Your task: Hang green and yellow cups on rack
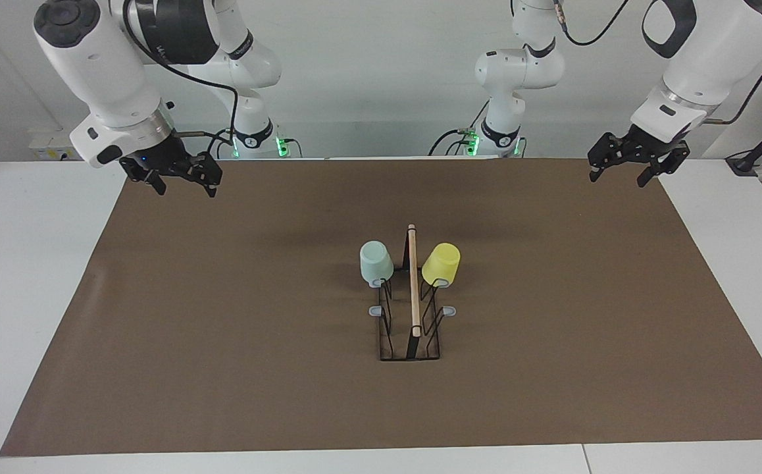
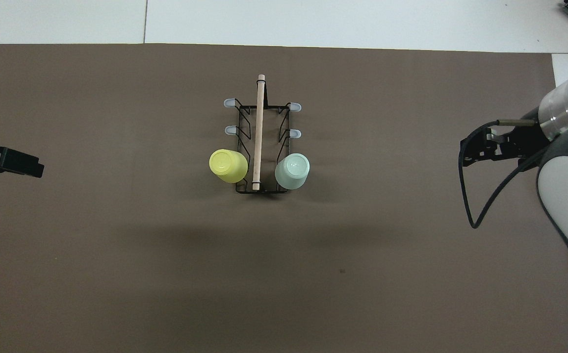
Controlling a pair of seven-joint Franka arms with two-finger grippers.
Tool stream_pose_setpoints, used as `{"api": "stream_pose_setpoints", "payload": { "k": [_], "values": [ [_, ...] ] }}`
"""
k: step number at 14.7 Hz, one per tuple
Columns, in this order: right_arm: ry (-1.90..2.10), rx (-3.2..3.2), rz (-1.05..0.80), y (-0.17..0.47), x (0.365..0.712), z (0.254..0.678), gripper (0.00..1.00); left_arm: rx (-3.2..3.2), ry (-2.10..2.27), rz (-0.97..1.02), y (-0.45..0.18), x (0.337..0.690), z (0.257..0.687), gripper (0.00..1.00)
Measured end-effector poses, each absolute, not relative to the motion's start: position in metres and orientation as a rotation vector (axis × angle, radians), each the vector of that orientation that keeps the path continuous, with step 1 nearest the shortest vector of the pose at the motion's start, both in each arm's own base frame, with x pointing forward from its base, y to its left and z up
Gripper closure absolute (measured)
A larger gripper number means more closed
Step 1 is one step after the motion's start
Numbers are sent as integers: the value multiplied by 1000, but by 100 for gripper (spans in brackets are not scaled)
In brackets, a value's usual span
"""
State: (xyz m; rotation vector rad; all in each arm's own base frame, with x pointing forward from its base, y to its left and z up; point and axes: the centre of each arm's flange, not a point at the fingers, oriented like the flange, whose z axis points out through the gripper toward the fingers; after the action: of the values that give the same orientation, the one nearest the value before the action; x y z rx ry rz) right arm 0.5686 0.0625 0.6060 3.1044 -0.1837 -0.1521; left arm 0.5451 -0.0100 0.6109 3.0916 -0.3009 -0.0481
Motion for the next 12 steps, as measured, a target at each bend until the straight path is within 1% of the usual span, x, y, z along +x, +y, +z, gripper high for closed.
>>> {"api": "stream_pose_setpoints", "payload": {
  "k": [6, 12],
  "values": [
    [-192, 3107, -130, 58, 569, 614, 0, 3092, -301, -48, -10, 545, 611, 0],
    [-190, 3113, -108, 33, 573, 607, 0, 3092, -301, -48, -10, 545, 611, 0]
  ]
}}
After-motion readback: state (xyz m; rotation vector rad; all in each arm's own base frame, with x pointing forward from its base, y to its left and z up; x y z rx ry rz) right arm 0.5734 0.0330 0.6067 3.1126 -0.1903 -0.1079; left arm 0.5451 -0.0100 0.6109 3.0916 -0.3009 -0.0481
